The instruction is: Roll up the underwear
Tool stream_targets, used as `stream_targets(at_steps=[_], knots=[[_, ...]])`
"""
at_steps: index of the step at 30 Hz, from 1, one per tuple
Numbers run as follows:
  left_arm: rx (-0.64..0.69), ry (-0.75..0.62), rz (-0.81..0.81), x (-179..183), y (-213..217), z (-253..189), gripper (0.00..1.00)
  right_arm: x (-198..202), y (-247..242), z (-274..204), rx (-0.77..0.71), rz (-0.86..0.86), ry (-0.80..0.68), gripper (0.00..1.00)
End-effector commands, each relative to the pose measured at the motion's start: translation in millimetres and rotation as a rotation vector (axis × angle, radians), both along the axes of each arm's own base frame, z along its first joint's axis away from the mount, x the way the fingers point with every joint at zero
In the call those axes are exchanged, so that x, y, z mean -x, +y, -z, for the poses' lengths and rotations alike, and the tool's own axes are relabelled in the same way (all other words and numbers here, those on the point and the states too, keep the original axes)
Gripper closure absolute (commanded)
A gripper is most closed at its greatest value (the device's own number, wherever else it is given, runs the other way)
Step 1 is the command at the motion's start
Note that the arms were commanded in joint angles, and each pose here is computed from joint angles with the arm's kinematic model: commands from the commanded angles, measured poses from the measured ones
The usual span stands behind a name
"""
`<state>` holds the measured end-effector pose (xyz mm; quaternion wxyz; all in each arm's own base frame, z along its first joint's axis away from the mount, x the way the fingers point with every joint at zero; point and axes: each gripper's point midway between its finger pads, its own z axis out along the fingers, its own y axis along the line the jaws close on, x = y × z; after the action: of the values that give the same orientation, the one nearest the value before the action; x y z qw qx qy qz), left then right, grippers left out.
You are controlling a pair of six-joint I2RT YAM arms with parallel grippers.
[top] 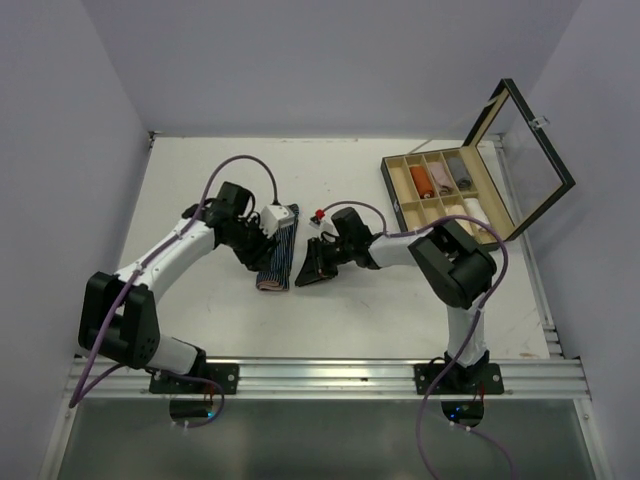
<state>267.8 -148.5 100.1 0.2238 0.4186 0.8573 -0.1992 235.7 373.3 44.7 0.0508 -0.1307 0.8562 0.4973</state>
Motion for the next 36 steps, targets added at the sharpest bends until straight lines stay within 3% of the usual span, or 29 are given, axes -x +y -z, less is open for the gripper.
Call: stream_targets(at_steps=[1, 20, 28, 32, 36], knots=[[-0.043, 0.03, -0.056, 9.2, -5.5, 5.2, 0.54, -19.6, 18.3, -2.7, -0.058, 0.083, 0.035, 0.79], [-0.206, 0.069, -0.122, 17.5, -39.4, 36.9, 0.49, -17.0, 12.6, 36.2, 0.019, 0.177, 0.166, 0.82], [-0.252, 0.087, -0.097, 24.7, -39.7, 47.9, 0.63, -18.5, 15.1, 42.4, 0.015, 0.179, 0.189, 0.82], [-0.261, 0.08, -0.1, 23.2, -38.4, 48.1, 0.79, -17.4, 15.2, 44.8, 0.015, 0.177, 0.199, 0.83], [-0.263, 0.071, -0.096, 21.1, -38.5, 46.1, 0.86, -15.6, 14.9, 47.1, 0.017, 0.174, 0.212, 0.83]])
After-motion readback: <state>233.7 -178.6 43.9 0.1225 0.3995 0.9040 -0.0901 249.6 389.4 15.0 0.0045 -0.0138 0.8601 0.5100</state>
